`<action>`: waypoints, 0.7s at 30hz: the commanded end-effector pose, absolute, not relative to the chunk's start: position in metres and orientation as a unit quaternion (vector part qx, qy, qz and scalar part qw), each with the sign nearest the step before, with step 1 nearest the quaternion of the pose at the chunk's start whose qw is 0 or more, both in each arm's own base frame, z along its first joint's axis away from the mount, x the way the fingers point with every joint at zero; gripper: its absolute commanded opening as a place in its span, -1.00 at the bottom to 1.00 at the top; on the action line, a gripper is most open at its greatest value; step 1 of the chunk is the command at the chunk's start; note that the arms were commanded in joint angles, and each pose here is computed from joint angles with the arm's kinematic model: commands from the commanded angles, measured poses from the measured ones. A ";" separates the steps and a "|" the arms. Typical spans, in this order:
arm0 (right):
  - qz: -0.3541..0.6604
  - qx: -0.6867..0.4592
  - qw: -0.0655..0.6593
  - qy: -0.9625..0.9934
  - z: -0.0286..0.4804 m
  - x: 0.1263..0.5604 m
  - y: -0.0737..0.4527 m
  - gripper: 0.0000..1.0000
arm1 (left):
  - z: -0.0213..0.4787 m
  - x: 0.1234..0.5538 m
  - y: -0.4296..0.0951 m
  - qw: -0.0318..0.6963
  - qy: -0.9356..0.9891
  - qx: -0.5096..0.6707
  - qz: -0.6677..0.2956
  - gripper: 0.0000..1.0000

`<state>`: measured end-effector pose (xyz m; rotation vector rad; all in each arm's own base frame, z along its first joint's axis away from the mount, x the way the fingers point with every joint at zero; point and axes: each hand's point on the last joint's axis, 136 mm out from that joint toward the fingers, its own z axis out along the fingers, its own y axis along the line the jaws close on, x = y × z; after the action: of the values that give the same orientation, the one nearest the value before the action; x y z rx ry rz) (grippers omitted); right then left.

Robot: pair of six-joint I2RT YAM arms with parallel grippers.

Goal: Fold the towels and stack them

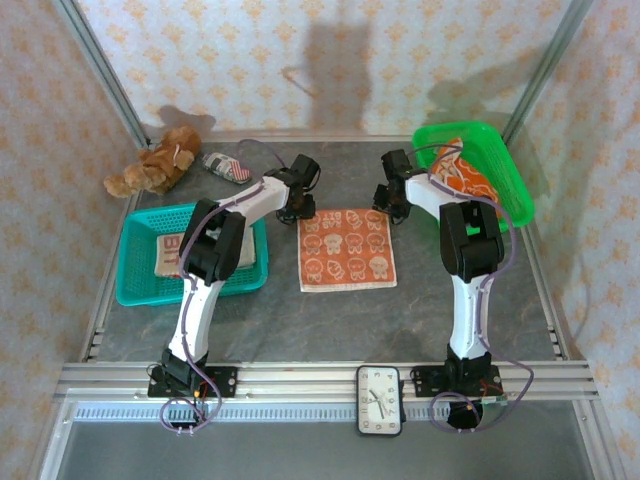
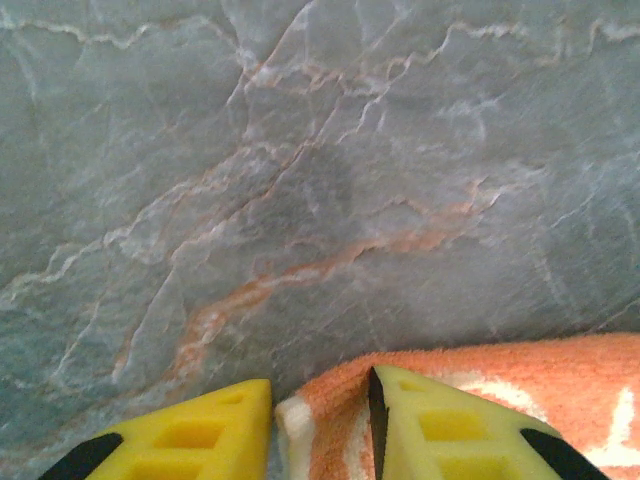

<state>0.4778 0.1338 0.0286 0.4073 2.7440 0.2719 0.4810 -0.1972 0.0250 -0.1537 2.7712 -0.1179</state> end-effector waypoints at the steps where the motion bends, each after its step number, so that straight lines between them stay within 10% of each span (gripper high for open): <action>1: 0.082 0.144 0.160 0.973 0.017 0.475 0.128 -0.23 | 0.014 0.481 -0.200 0.169 0.983 -0.048 -0.047 -0.44; 7: 0.084 0.151 0.152 0.973 0.010 0.469 0.128 -0.24 | 0.010 0.478 -0.201 0.162 0.984 -0.046 -0.050 -0.45; 14: 0.103 0.148 0.164 0.970 0.024 0.473 0.133 -1.00 | 0.020 0.479 -0.202 0.170 0.983 -0.046 -0.055 -0.91; 21: 0.126 0.130 0.215 0.960 0.072 0.478 0.137 -1.00 | 0.065 0.483 -0.197 0.220 0.973 -0.038 -0.058 -1.00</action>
<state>0.4771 0.1328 0.0348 0.4118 2.7356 0.3165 0.4810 -0.1973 0.0292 -0.1414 2.7618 -0.1474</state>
